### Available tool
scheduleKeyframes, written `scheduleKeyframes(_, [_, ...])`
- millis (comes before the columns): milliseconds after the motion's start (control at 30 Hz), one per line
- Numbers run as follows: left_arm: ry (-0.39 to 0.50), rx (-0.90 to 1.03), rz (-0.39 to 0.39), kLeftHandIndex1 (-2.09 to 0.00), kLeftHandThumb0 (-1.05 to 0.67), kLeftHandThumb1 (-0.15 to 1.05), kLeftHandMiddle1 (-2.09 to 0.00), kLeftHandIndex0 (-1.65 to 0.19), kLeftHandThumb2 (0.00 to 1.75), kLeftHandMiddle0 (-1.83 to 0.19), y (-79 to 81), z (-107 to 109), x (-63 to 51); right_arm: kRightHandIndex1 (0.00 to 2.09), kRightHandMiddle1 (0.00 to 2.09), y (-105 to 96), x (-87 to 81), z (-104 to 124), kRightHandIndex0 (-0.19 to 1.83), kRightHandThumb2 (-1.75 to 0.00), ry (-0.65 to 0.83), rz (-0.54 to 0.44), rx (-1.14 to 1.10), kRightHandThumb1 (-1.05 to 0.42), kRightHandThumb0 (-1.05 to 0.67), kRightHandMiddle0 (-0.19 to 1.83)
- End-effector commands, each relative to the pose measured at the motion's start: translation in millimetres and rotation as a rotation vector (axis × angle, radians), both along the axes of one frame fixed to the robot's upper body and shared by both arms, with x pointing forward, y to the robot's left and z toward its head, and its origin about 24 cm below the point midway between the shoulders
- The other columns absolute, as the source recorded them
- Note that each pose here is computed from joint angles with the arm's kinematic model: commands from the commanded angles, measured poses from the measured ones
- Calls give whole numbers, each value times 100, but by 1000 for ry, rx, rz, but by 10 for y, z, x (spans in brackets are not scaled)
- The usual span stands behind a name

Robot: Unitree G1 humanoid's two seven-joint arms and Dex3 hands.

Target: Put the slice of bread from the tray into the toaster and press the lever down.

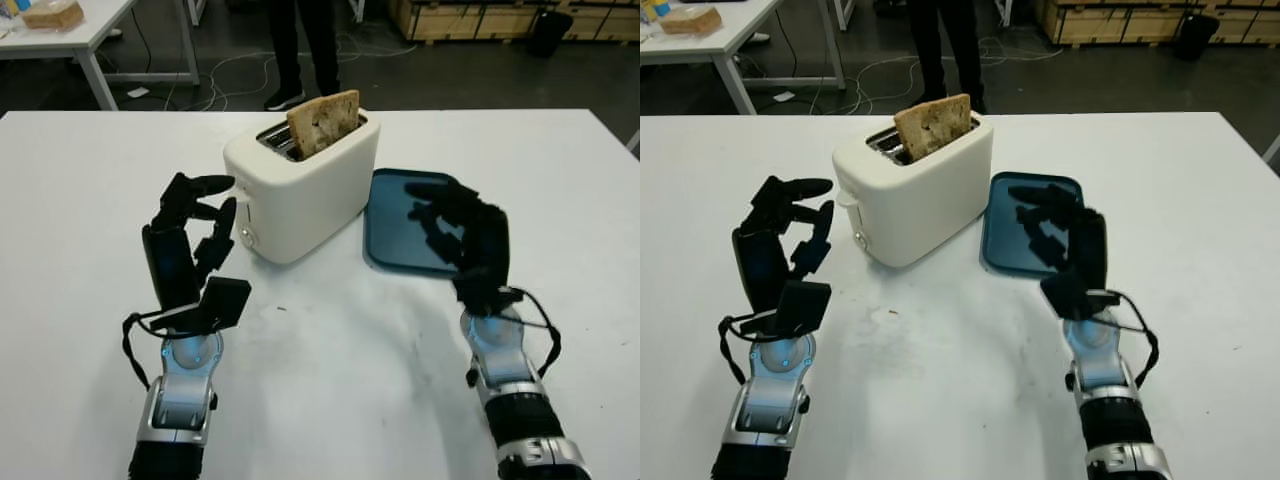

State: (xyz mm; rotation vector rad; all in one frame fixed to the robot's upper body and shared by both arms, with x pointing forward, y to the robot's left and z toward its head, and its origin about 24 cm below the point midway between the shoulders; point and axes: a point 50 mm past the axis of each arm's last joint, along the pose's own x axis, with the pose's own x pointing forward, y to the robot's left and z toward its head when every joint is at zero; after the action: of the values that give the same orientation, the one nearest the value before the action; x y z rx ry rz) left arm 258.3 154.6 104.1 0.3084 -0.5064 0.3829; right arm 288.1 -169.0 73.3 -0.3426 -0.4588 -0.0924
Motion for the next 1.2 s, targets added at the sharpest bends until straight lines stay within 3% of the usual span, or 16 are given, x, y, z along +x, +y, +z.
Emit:
scheduleKeyframes(0, [-6,24,8,-92,-33,92,-148,-66,23,-54,16,18,11,156,121,34,-45,18,72,-43,-41,-9,2,-92,-39,65])
scheduleKeyframes(333, [12,124,43,-82,-37,92,-135,-74,19,-61,131,71,83,162,128,72,-93,33,73,-45,-85,-16,68,-92,-38,62])
scheduleKeyframes(667, [88,405,96,-56,-32,92,-121,-85,7,-67,238,166,208,167,127,91,-72,44,71,-44,-85,1,86,-92,-38,61])
scheduleKeyframes(867, [124,612,65,-32,-24,89,-118,-101,0,-78,325,313,342,164,128,70,-66,38,74,-44,-90,-2,86,-92,-39,62])
scheduleKeyframes(1167, [158,778,-4,-27,-31,85,-117,-112,0,-87,375,441,474,159,127,54,-76,31,74,-44,-89,-9,94,-92,-39,62])
